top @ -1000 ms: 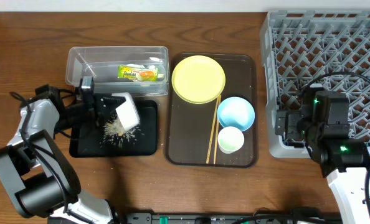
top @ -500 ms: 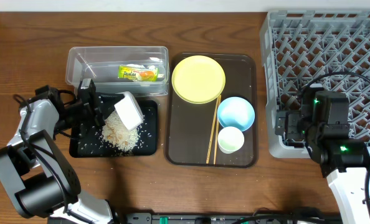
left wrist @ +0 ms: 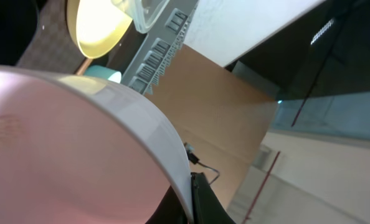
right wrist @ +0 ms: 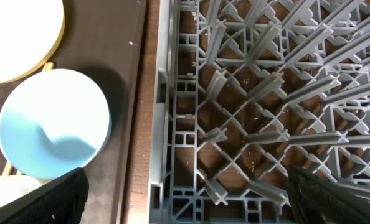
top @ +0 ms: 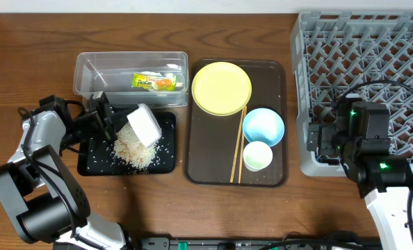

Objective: Sort waste into correct bins and load items into the dishwasher rack
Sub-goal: 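Tilt the bowl over the black tray to pour out the rice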

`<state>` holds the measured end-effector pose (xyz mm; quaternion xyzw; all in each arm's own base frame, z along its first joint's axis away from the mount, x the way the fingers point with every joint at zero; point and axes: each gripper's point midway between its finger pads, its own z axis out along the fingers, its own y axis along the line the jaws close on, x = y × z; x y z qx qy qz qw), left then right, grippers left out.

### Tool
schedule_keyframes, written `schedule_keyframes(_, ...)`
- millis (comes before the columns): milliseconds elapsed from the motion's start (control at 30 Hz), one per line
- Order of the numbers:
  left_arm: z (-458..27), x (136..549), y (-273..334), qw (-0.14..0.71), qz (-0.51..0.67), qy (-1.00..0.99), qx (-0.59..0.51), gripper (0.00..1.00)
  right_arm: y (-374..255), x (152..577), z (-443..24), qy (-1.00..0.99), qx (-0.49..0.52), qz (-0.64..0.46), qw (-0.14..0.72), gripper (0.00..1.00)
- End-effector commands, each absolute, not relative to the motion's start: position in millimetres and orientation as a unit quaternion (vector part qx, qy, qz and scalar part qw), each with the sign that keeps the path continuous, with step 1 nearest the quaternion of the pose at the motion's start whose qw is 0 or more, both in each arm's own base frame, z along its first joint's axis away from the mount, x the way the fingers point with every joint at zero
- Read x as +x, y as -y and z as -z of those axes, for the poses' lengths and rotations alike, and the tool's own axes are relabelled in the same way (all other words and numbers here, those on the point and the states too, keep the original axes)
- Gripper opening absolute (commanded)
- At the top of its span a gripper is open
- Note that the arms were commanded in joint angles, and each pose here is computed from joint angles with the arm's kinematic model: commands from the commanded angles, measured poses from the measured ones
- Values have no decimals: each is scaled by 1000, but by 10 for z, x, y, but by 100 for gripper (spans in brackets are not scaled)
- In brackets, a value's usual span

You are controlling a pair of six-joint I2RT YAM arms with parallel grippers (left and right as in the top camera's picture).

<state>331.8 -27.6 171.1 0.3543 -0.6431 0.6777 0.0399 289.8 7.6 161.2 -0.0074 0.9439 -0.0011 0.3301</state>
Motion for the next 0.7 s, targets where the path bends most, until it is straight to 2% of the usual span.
schedule_keyframes(0,-1724,3323,264,68,-685,618,380,6,-126,2924,-1674,-942,-9,-6,337,99)
schedule_keyframes(133,-1722,3338,256,54,-686,625,368,6,-126,2924,-1674,-942,-9,-6,337,99)
schedule_keyframes(200,-1716,3390,230,-1,-688,651,320,6,-126,2923,-1673,-942,-9,-6,337,99)
schedule_keyframes(300,-1690,3446,201,-131,-670,704,193,6,-126,2924,-1674,-942,-8,-5,337,99)
schedule_keyframes(333,-1661,3439,202,-144,-661,714,179,6,-126,2923,-1673,-942,-8,-5,337,99)
schedule_keyframes(667,-1656,3424,210,-119,-665,709,205,6,-126,2924,-1674,-941,-9,-6,337,99)
